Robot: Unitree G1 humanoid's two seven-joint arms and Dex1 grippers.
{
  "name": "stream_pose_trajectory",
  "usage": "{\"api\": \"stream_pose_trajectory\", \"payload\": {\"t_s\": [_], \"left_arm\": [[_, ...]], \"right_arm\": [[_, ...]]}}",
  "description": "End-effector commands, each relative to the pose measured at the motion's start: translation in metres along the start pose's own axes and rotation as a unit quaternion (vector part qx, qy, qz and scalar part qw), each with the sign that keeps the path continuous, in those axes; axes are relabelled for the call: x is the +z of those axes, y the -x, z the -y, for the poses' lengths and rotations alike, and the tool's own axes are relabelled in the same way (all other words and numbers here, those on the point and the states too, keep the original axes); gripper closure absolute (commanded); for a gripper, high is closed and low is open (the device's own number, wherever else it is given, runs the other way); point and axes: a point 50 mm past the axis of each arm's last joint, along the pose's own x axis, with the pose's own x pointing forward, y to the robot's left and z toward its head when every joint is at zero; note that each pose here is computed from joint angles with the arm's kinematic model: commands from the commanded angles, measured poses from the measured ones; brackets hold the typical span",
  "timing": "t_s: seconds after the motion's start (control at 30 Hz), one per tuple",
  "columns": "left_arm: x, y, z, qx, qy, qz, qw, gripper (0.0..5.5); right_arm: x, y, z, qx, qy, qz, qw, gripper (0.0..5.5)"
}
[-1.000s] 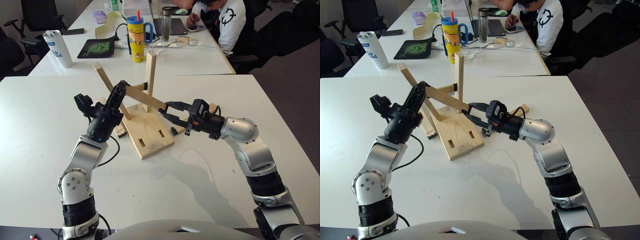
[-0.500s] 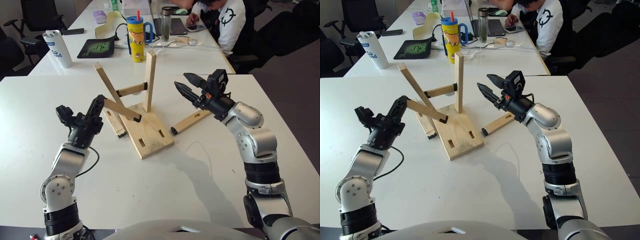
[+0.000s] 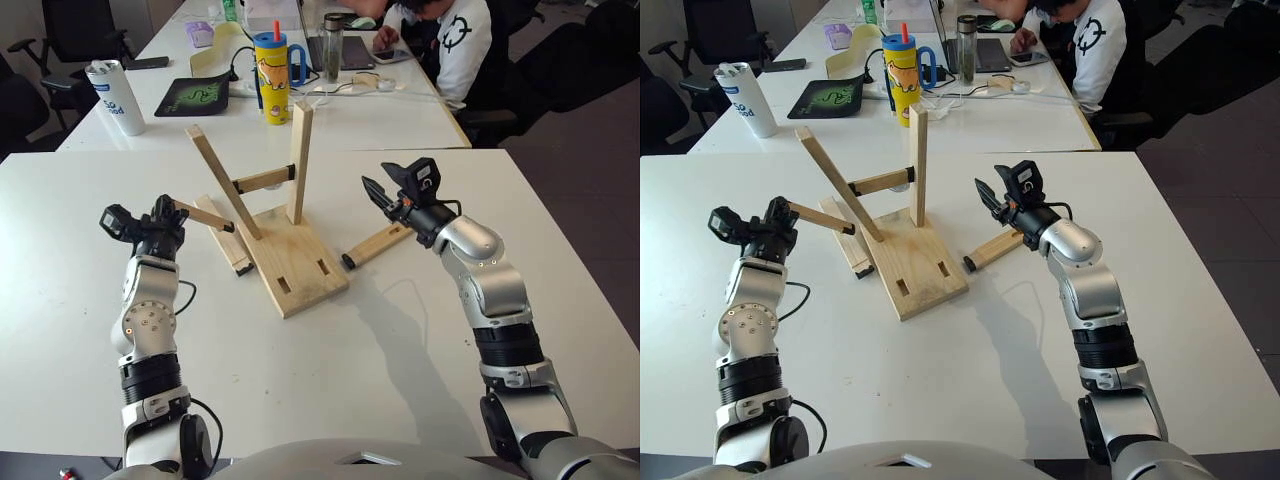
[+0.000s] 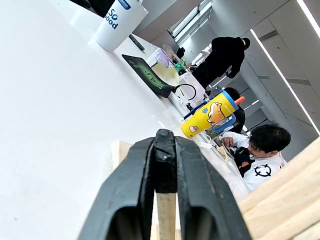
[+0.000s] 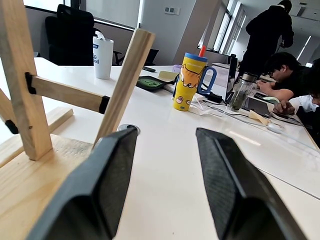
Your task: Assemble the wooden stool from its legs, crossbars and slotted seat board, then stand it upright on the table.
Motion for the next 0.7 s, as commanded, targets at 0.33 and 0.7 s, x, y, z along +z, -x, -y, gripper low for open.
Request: {"api": "stream_pose_trajectory", "payload": {"t_s": [0.33,0.7], "left_arm": [[-0.014,0.006,-0.005,0.09,-0.086,-0.044,0.991,5.06],[0.019,0.015,0.01,-0.003,-0.23,-0.007,0.973,5.06]], "right_arm": [[-0.003,0.0,0.002,-0.007,0.011,-0.002,1.0,3.33],[-0.004,0.002,0.0,-0.011,0.018,0.002,1.0,3.33]]}}
